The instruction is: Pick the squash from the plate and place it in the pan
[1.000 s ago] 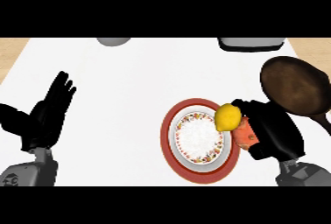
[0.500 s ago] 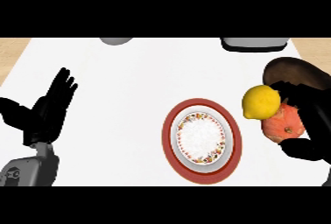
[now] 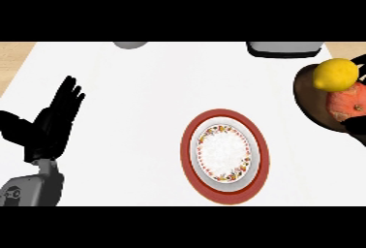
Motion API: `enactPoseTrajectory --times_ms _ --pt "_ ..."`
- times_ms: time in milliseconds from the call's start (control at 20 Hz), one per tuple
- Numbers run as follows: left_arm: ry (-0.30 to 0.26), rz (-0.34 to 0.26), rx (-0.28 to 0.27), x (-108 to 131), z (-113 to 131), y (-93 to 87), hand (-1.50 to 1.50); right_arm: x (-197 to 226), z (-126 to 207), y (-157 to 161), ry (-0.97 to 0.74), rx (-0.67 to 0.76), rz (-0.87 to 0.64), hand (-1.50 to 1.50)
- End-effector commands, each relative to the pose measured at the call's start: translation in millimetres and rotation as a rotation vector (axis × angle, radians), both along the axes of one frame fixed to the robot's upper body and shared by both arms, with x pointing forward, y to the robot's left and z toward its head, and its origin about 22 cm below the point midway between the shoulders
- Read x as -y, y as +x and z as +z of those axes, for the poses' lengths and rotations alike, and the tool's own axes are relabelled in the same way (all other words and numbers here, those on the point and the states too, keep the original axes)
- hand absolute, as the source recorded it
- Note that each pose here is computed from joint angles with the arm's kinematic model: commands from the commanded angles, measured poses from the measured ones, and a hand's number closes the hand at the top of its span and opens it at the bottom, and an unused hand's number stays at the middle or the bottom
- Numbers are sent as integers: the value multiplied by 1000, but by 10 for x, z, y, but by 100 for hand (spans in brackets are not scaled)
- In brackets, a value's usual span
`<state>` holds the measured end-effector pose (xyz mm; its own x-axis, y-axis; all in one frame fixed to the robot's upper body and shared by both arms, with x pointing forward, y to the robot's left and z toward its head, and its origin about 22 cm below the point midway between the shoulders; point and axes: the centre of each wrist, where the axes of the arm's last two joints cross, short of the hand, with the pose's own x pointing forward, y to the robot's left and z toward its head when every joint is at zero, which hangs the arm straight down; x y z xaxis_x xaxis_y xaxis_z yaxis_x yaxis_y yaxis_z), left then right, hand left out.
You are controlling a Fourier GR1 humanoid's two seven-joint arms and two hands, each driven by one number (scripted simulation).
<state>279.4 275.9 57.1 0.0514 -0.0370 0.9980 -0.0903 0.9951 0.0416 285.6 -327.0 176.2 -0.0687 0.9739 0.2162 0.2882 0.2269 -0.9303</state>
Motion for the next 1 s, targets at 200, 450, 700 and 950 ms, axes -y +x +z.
enactPoseTrajectory --times_ms 200,450,700,950 --pt "0 -17 9 108 -15 0 0 876 -187 442 98 44 -81 150" --pt "2 -41 20 129 51 32 0 1245 -339 674 109 29 -61 150" --pt "-2 -42 15 221 78 13 0 1328 -778 717 133 -15 29 150" --pt "-2 -52 11 170 212 41 0 1243 -1079 783 126 -42 18 150"
